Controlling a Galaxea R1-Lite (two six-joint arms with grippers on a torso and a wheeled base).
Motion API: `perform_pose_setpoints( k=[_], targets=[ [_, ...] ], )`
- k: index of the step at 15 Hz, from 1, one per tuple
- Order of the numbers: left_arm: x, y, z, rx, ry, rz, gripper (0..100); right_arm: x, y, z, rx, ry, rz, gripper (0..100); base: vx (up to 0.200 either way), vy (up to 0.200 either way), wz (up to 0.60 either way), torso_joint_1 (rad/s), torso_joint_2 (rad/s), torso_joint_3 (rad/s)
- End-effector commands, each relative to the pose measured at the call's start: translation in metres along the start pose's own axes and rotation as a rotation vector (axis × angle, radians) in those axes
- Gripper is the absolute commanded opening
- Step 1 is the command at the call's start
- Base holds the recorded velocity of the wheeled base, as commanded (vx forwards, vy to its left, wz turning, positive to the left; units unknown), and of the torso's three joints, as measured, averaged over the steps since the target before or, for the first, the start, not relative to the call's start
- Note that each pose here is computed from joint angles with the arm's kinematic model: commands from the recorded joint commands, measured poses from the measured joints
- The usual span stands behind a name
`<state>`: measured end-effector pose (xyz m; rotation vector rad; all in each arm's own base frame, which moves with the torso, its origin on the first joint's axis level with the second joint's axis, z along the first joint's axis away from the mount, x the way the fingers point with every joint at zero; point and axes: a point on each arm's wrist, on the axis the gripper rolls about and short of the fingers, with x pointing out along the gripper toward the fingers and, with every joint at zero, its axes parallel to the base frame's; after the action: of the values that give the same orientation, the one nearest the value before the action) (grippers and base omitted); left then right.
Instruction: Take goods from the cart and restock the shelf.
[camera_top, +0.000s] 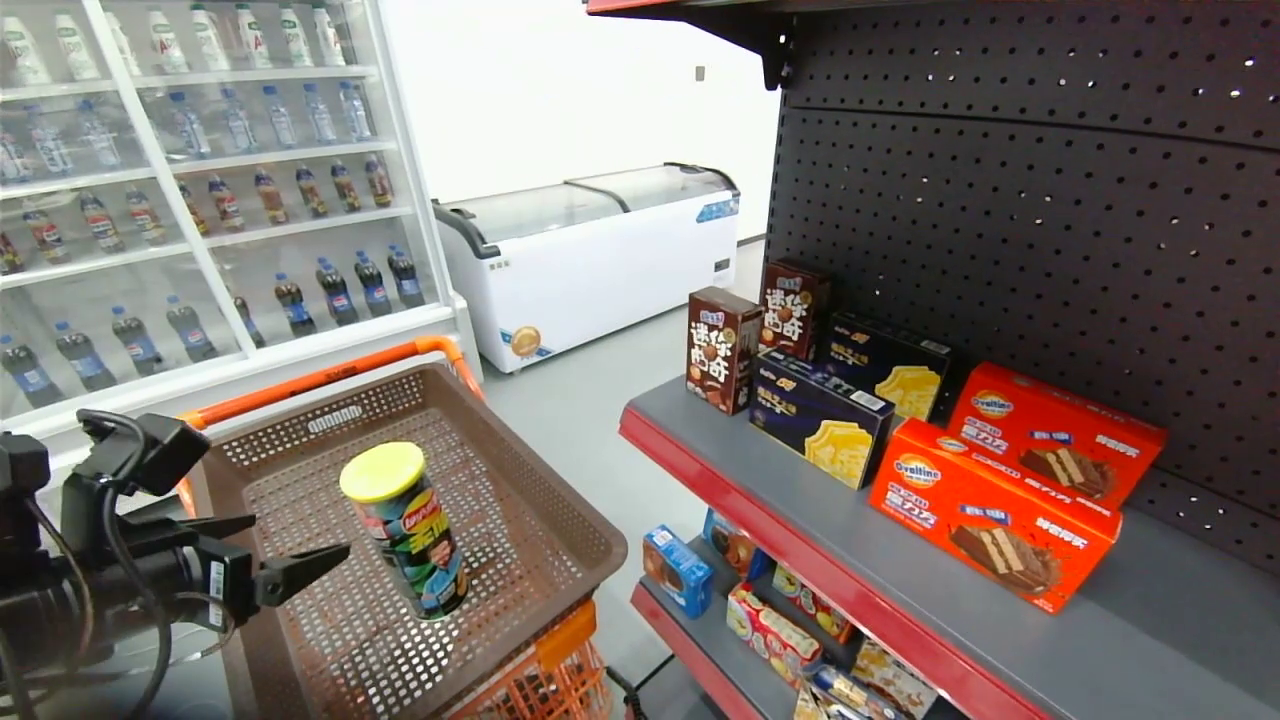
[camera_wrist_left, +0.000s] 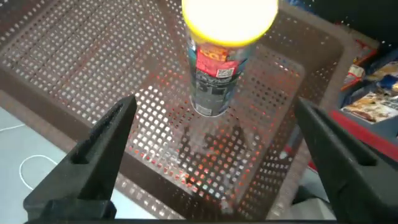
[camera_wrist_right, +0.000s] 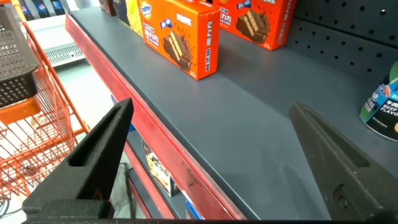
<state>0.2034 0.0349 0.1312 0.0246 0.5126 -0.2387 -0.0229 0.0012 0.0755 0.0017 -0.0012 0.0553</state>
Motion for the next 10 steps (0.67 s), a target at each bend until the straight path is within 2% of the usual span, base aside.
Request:
perform_pose_setpoints(
  k=[1, 4, 5, 7, 10],
  targets=[
    [0.024, 0.006, -0.022, -0.029, 0.07, -0.015, 100, 0.0, 0.0, 0.0, 0.0, 0.001, 0.001, 100, 0.0, 0.0, 0.0, 0.0, 0.0, 0.0],
    [0.047, 0.013, -0.026, -0.01, 0.033, -0.021, 100, 0.0, 0.0, 0.0, 0.0, 0.001, 0.0, 100, 0.0, 0.0, 0.0, 0.0, 0.0, 0.0],
    [0.056, 0.013, -0.025, 0.005, 0.015, -0.029, 100, 0.0, 0.0, 0.0, 0.0, 0.001, 0.001, 100, 0.0, 0.0, 0.0, 0.0, 0.0, 0.0],
    [0.075, 0.006, -0.024, 0.033, -0.015, -0.069, 100, 0.0, 0.0, 0.0, 0.0, 0.001, 0.0, 100, 0.0, 0.0, 0.0, 0.0, 0.0, 0.0],
    [0.092, 0.002, -0.025, 0.046, -0.003, -0.102, 100, 0.0, 0.0, 0.0, 0.0, 0.001, 0.001, 100, 0.0, 0.0, 0.0, 0.0, 0.0, 0.0]
  ],
)
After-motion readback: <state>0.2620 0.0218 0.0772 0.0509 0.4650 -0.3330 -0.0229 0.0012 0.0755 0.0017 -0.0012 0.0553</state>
